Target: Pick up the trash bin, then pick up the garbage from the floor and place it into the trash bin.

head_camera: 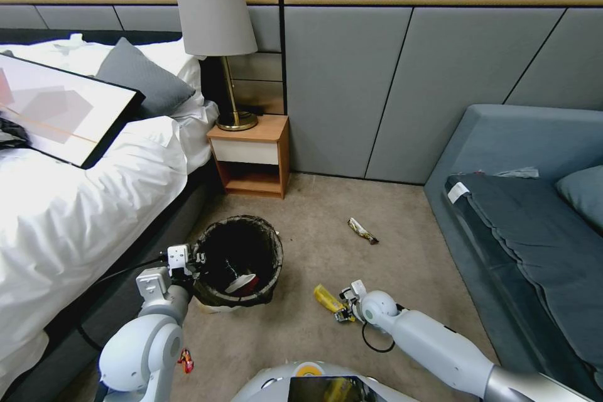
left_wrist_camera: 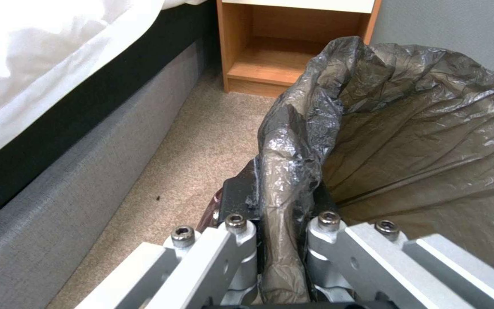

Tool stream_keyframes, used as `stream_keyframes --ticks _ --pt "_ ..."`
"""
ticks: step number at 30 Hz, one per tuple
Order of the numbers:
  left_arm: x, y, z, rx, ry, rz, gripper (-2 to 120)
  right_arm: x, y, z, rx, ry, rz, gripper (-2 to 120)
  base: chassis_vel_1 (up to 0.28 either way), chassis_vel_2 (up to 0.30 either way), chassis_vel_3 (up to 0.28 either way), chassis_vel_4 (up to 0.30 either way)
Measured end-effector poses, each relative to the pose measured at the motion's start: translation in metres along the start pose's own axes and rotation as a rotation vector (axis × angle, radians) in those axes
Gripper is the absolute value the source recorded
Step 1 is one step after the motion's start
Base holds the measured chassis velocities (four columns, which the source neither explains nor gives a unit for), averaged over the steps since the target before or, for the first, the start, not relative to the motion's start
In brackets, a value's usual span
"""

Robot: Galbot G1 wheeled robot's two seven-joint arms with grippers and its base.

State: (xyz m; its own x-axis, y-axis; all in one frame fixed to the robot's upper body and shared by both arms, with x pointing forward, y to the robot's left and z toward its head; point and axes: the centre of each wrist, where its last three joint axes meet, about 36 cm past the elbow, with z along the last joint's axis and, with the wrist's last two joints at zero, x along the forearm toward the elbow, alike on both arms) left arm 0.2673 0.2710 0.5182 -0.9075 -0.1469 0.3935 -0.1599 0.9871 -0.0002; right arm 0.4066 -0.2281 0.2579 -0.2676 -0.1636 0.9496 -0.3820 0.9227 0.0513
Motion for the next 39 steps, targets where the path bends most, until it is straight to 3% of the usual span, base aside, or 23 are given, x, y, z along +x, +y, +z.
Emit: stream_keyframes --ticks 12,19,26,32,34,39 --pt "-0.001 -0.001 0.000 0.000 -0.001 0.001 4 0.006 -0.002 -0.001 -0.011 -0.017 -0.001 0 0.000 0.000 0.000 0.000" --pt "-0.002 0.000 0.000 -0.003 -0.001 -0.002 4 0.012 -0.002 -0.003 -0.028 -0.031 -0.008 0 0.000 0.000 0.000 0.000" --pt "-0.007 0.001 0.002 -0.006 0.006 -0.004 4 0.049 -0.008 -0.022 -0.093 -0.126 -0.043 0 0.000 0.000 0.000 0.000" --pt "-0.012 0.002 0.004 -0.012 0.013 -0.002 4 0.124 -0.011 -0.047 -0.176 -0.265 -0.129 0 0.000 0.000 0.000 0.000" --pt "-0.012 0.002 0.004 -0.012 0.013 -0.002 4 0.124 -0.011 -0.047 -0.176 -0.265 -0.129 0 0.000 0.000 0.000 0.000" --pt "-0.011 0.002 0.005 -0.013 0.018 0.013 4 0.202 -0.014 -0.064 -0.197 -0.395 -0.184 0 0.000 0.000 0.000 0.000"
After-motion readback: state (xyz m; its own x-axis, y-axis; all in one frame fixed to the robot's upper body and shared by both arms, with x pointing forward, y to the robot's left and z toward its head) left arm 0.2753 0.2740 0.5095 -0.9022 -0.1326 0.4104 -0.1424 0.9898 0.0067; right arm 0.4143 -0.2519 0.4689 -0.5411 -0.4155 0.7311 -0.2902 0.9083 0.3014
